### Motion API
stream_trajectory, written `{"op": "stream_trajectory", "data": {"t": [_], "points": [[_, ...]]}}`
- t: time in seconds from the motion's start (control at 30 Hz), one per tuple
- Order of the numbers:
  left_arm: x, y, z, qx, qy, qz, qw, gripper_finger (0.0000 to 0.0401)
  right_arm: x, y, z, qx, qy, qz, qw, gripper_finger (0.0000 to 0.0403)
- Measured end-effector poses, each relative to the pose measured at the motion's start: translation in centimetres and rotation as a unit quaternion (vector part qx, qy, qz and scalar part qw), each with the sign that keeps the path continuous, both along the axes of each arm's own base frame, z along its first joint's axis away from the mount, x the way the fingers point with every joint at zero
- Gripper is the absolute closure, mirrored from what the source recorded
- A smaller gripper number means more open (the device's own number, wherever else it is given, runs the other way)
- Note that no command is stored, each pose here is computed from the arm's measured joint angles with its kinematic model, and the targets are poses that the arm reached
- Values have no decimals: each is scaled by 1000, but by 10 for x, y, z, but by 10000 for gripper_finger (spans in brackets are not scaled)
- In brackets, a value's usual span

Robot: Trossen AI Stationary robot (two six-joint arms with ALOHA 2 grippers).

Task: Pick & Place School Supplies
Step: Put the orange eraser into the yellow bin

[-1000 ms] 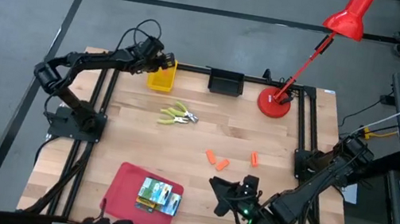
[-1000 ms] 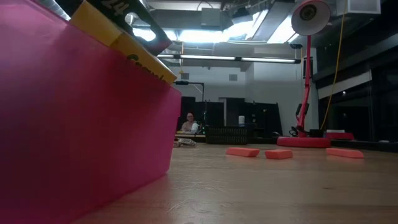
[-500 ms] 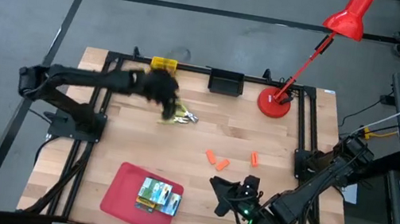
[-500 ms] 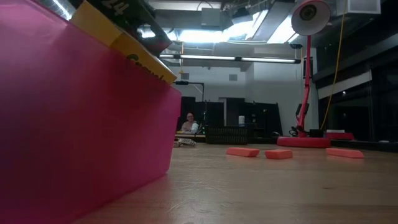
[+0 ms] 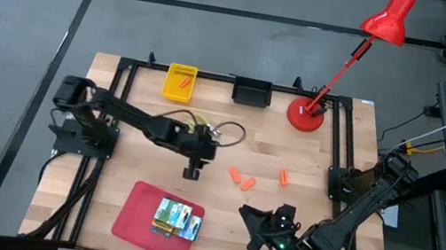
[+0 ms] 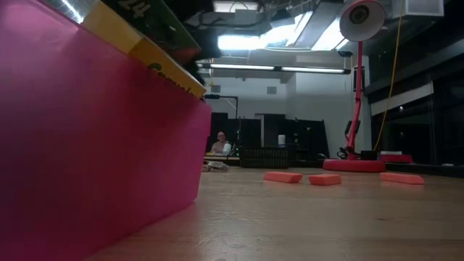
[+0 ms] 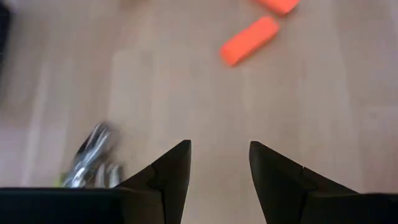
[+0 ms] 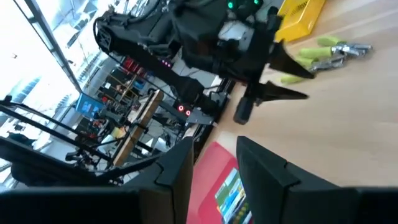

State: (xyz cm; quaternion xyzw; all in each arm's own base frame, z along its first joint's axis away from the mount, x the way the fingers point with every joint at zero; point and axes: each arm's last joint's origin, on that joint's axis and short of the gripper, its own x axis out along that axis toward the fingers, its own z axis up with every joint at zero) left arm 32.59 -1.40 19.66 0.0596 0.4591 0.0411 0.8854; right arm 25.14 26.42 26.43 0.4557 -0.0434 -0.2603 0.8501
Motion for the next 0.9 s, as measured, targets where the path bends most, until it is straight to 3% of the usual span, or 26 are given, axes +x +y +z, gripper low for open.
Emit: {"op": "stream_trajectory", "data": {"t": [0.23,0.53,0.9], "points": [[43,-7,-4,13,-10,-105,994,243,-1,2,0,19,0,10,1000,275],[69,-7,-12,7,-2,-237,971,270,0,3,3,30,-27,-4,999,275],[82,10,-32,6,-7,-263,965,296,-5,12,8,37,-45,4,998,275]]}}
